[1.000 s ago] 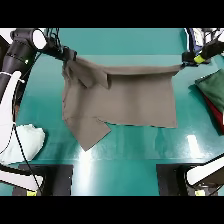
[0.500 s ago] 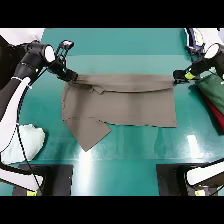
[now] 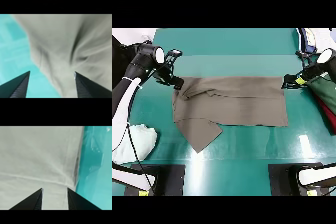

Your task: Fold the shirts.

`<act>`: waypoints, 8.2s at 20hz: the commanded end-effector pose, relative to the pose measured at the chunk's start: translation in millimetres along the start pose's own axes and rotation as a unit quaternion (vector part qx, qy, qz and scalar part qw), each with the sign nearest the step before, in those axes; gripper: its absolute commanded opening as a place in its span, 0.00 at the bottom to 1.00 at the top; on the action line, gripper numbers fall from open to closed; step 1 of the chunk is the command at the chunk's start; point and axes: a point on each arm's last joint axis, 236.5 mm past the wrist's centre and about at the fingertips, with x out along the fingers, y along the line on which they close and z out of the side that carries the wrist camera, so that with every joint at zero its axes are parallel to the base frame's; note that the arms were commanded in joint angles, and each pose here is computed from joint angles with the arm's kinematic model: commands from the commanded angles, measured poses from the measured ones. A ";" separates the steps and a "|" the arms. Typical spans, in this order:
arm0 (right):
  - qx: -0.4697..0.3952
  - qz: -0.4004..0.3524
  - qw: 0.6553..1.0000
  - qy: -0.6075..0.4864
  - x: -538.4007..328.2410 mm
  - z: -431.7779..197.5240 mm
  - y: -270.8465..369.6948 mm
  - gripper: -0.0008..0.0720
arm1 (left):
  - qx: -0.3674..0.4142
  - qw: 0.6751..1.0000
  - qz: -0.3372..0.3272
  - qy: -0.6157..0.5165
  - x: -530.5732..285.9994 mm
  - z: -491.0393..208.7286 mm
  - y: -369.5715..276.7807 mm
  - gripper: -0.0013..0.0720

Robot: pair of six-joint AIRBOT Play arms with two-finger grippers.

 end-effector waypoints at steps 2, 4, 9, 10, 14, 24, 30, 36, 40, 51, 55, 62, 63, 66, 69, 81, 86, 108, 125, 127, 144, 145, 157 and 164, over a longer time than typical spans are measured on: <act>0.007 0.035 0.999 0.025 -17.5 -15.3 14.0 0.51 | -0.043 0.996 -0.009 0.078 -4.8 -42.6 20.2 0.90; 0.004 0.034 0.999 0.028 -22.8 -28.9 15.5 0.51 | -0.074 0.993 -0.046 0.080 -12.4 -52.8 15.3 0.90; 0.012 0.031 0.999 0.016 -25.9 -74.2 17.5 0.51 | -0.152 0.984 -0.068 0.063 -23.5 -106.6 -8.3 0.90; 0.013 0.030 0.999 0.008 -26.9 -78.2 17.6 0.51 | -0.166 0.981 -0.084 0.061 -22.6 -122.1 -20.6 0.90; 0.015 0.027 0.999 -0.019 -32.3 -86.5 18.9 0.51 | -0.236 0.960 -0.134 0.072 -6.9 -196.2 -66.0 0.90; 0.012 0.048 0.998 -0.033 -42.9 -85.7 34.2 0.51 | -0.231 0.952 -0.189 0.074 3.1 -228.6 -138.9 0.90; 0.013 0.051 0.998 -0.033 -43.1 -85.8 35.3 0.51 | -0.216 0.956 -0.183 0.078 6.9 -234.5 -157.3 0.90; 0.014 0.051 0.998 -0.032 -43.1 -86.3 35.4 0.51 | -0.236 0.953 -0.185 0.051 15.8 -224.5 -156.4 0.90; 0.013 0.052 0.998 -0.028 -43.0 -88.1 35.8 0.51 | -0.240 0.952 -0.187 0.043 16.9 -221.2 -156.5 0.90; 0.013 0.053 0.998 -0.019 -42.9 -92.1 36.4 0.51 | -0.256 0.948 -0.188 0.028 24.8 -217.1 -155.8 0.90; 0.012 0.053 0.998 -0.016 -42.8 -93.7 36.6 0.51 | -0.268 0.940 -0.194 0.078 41.0 -227.9 -167.6 0.90; 0.012 0.053 0.998 -0.011 -42.7 -96.2 36.5 0.51 | -0.249 0.938 -0.230 0.067 37.3 -219.1 -181.7 0.06; 0.012 0.053 0.998 -0.009 -42.7 -96.9 36.6 0.51 | -0.245 0.940 -0.228 0.072 36.2 -221.0 -181.2 0.06; 0.015 0.051 0.999 0.010 -43.2 -106.1 32.4 0.51 | -0.206 0.950 -0.223 0.072 21.9 -216.8 -177.4 0.06; 0.046 0.051 0.997 0.034 -36.2 -122.0 15.4 0.51 | -0.156 0.960 -0.222 0.063 -1.9 -203.9 -173.0 0.06; 0.150 0.046 0.984 0.086 33.3 -192.7 -33.8 0.51 | -0.121 0.967 -0.224 0.022 -36.3 -172.5 -167.3 0.06; 0.131 0.042 0.988 0.074 37.4 -184.7 -26.4 0.51 | -0.121 0.967 -0.224 0.022 -36.4 -172.5 -167.3 0.06; 0.121 0.080 0.988 -0.055 -67.8 -183.0 4.6 0.03 | -0.072 0.960 -0.234 -0.138 -132.5 -153.7 -171.2 0.06; 0.081 0.090 0.988 -0.093 -45.0 -8.0 -7.6 0.03 | -0.238 0.919 -0.110 -0.295 -90.6 -35.9 -51.7 0.06; 0.073 0.090 0.988 -0.100 -38.3 9.2 -4.8 0.03 | -0.247 0.908 -0.110 -0.319 -93.1 -24.3 -40.1 0.06; 0.102 0.113 0.978 -0.141 -9.6 56.5 -8.9 0.64 | -0.224 0.904 -0.091 -0.353 -85.3 21.3 -28.3 0.86; 0.106 0.115 0.979 -0.130 -9.8 50.4 -12.4 0.64 | -0.224 0.906 -0.090 -0.349 -89.9 21.6 -27.6 0.86; 0.119 0.216 0.969 0.023 27.5 -25.2 -64.0 0.64 | -0.221 0.944 -0.122 -0.213 -66.7 -26.7 -57.7 0.06; 0.108 0.234 0.965 0.045 57.9 -27.9 -53.2 0.64 | -0.225 0.945 -0.130 -0.199 -64.6 -31.6 -62.7 0.06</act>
